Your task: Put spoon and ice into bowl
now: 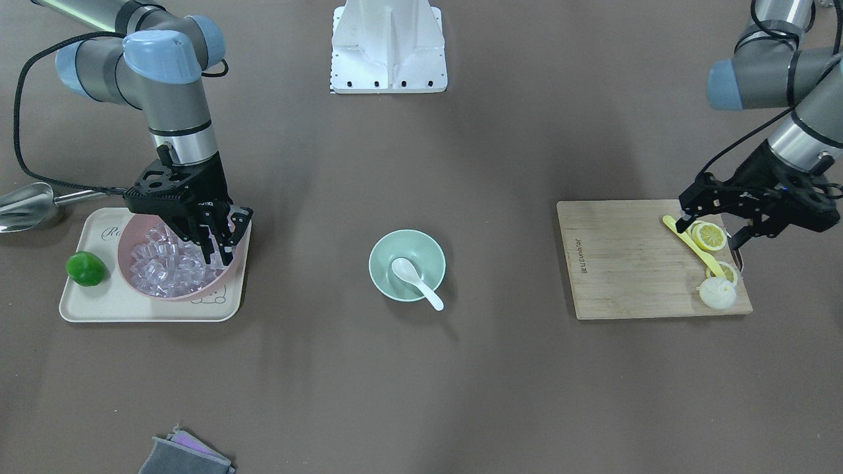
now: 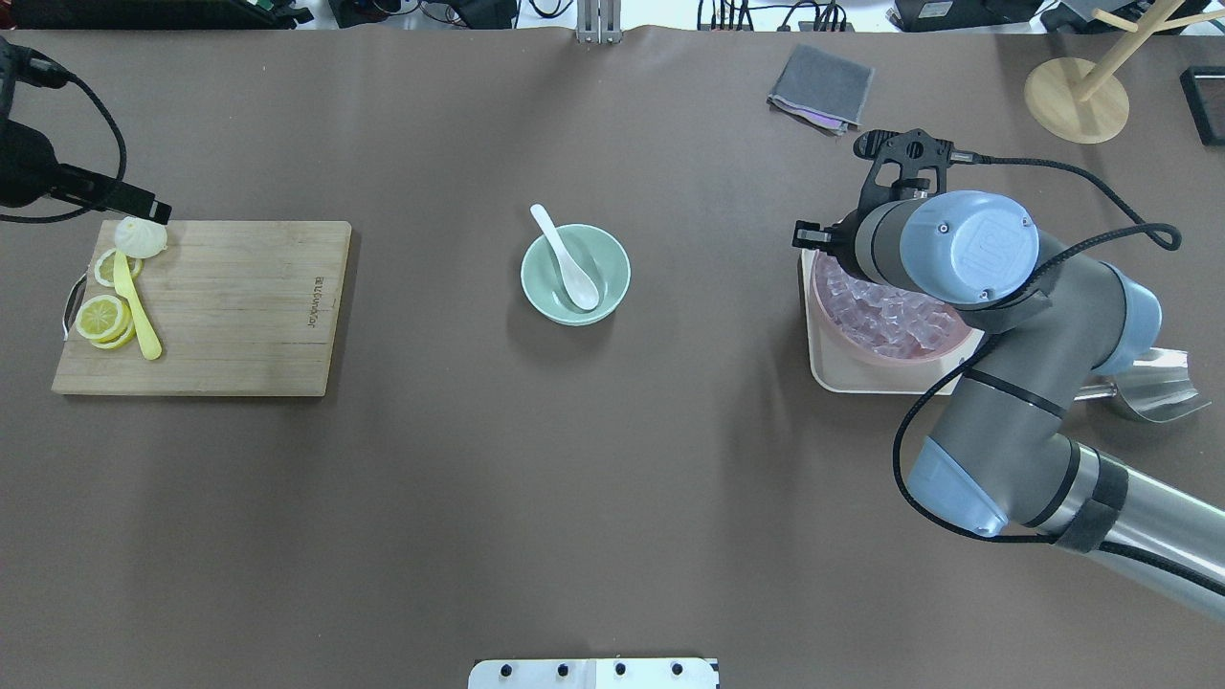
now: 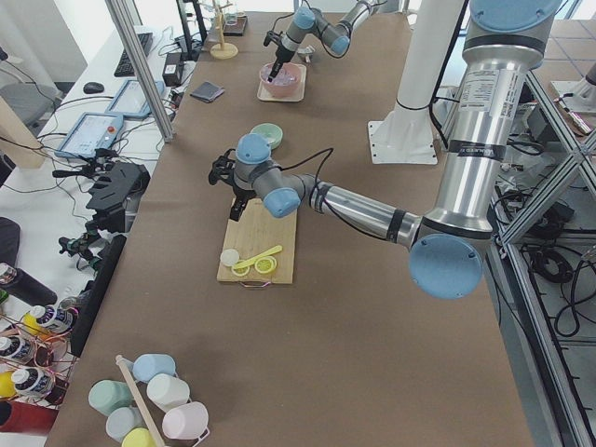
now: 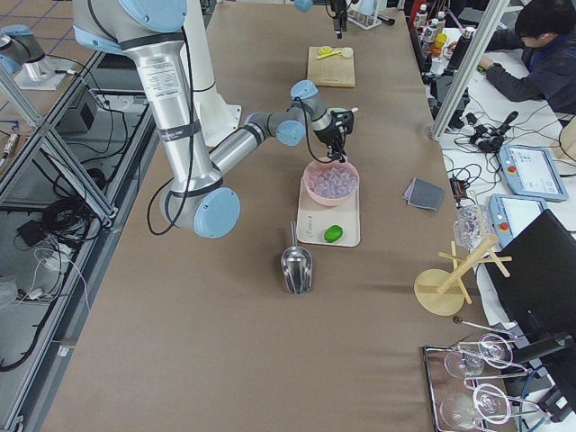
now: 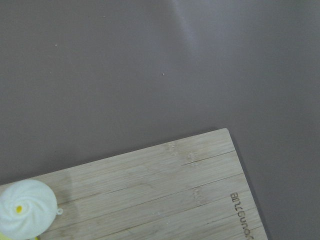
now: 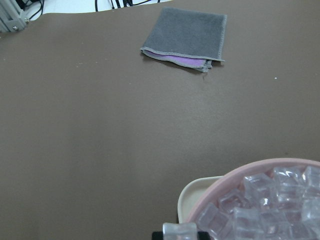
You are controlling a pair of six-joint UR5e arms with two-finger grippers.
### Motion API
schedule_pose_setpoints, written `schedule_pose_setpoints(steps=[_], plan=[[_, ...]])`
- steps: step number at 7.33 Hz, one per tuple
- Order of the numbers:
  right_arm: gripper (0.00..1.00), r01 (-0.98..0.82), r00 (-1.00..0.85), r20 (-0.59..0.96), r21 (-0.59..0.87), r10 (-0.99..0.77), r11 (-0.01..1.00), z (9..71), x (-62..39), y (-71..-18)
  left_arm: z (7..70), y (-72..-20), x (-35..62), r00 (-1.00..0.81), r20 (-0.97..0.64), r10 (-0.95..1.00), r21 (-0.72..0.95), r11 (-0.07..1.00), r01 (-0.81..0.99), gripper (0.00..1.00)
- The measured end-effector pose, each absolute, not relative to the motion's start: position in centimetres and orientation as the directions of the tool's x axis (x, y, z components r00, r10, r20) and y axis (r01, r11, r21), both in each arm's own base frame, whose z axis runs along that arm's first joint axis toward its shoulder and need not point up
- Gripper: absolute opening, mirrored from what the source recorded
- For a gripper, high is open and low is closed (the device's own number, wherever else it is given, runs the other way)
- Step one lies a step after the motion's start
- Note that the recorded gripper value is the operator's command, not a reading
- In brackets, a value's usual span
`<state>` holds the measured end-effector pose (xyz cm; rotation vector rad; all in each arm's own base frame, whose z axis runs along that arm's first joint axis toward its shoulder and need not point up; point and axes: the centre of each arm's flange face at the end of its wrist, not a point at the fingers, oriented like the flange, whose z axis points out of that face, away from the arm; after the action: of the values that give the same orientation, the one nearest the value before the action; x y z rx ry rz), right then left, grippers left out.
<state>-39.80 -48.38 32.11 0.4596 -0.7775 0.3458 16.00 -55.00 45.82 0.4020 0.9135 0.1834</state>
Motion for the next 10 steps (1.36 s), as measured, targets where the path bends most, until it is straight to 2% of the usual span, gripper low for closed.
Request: schedule_pose_setpoints(steps=[2, 4, 6, 8, 10], plan=[[0.0, -0.458, 0.652, 0.751, 0.28, 0.105, 0.844, 30.3, -40.4, -48.3, 48.4, -56.5, 8.0, 0.665, -0.646, 0.375, 0.428, 0.899, -0.092, 1.0], [0.0, -0.46, 0.631, 0.772, 0.296, 0.074, 0.837, 27.6, -42.3, -47.5, 53.7, -55.3, 1.6, 0.712, -0.631, 0.308, 0.297, 0.944, -0.145, 1.0], [0.0, -0.466, 0.619, 0.785, 0.33, 0.035, 0.821, 24.8, -45.2, -45.7, 58.6, -52.6, -3.3, 0.742, -0.646, 0.18, 0.17, 0.981, -0.091, 1.0], [0.0, -0.461, 0.607, 0.794, 0.362, -0.009, 0.811, 22.0, -48.9, -43.6, 59.8, -51.6, -5.5, 0.747, -0.652, 0.13, 0.137, 0.989, -0.053, 1.0], [0.0, -0.463, 0.613, 0.79, 0.382, -0.022, 0.8, 19.1, -53.8, -43.8, 60.1, -51.5, -5.7, 0.748, -0.653, 0.122, 0.129, 0.99, -0.049, 1.0]])
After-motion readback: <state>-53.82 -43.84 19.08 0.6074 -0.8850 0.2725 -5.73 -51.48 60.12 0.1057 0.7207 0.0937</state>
